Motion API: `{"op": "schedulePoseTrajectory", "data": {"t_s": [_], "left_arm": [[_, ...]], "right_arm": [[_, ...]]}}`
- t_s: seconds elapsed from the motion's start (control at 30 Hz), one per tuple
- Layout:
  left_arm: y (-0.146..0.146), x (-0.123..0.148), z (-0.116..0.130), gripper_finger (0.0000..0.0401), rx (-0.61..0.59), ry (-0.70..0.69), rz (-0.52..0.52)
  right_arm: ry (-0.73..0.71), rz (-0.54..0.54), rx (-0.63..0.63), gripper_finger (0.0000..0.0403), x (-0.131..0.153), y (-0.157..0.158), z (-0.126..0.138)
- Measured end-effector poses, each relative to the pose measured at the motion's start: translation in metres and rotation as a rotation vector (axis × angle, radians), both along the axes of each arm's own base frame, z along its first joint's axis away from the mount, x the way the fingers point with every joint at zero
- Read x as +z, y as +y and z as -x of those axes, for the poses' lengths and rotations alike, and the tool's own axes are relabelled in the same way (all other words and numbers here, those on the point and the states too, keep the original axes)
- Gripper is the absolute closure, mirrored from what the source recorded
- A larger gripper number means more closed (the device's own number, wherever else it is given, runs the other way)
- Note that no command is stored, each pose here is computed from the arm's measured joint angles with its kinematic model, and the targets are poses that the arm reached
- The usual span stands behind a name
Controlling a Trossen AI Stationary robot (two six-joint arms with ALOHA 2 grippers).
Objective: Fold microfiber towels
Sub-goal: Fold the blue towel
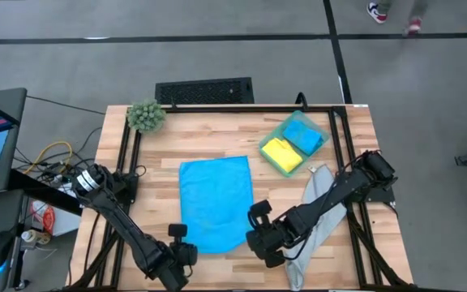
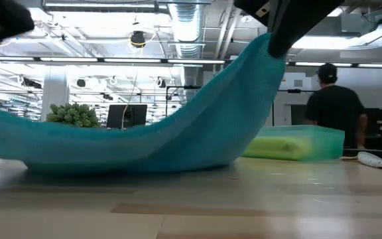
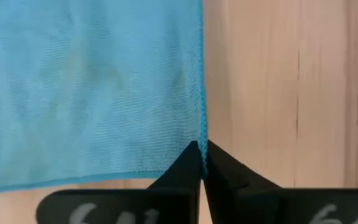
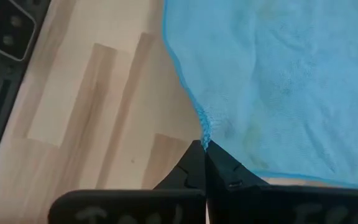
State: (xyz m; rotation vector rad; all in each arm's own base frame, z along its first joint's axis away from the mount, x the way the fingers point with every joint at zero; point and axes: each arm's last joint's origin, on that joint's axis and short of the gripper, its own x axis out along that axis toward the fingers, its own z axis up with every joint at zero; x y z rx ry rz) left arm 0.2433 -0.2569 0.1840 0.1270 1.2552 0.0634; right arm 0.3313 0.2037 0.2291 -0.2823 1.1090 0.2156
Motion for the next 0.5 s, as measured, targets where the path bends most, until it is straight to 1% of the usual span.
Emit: {"op": "schedulePoseTrajectory", "data": {"t_s": [0.03, 0.1, 0.17, 0.3, 0.4, 0.5], "left_arm": [[0.0, 0.004, 0.0, 0.04, 0.007, 0.0, -0.016], [0.004, 0.013, 0.001, 0.04, 0.032, 0.001, -0.083], [0.009, 0.022, 0.003, 0.0401, 0.06, 0.01, -0.169], [0.022, 0.037, 0.009, 0.0401, 0.113, -0.001, -0.357], [0.031, 0.039, 0.011, 0.0401, 0.131, 0.0, -0.457], [0.044, 0.032, 0.009, 0.0401, 0.124, 0.028, -0.538]], "right_arm": [[0.002, 0.002, 0.001, 0.0395, 0.0, 0.001, 0.001], [0.006, 0.016, -0.003, 0.0395, 0.002, -0.001, 0.003], [-0.005, 0.041, -0.01, 0.0395, 0.006, -0.004, 0.005], [-0.026, 0.116, -0.01, 0.0395, 0.017, -0.02, 0.004], [-0.056, 0.135, -0.01, 0.0395, 0.028, -0.038, -0.001], [-0.064, 0.156, -0.026, 0.0395, 0.032, -0.06, -0.009]]}}
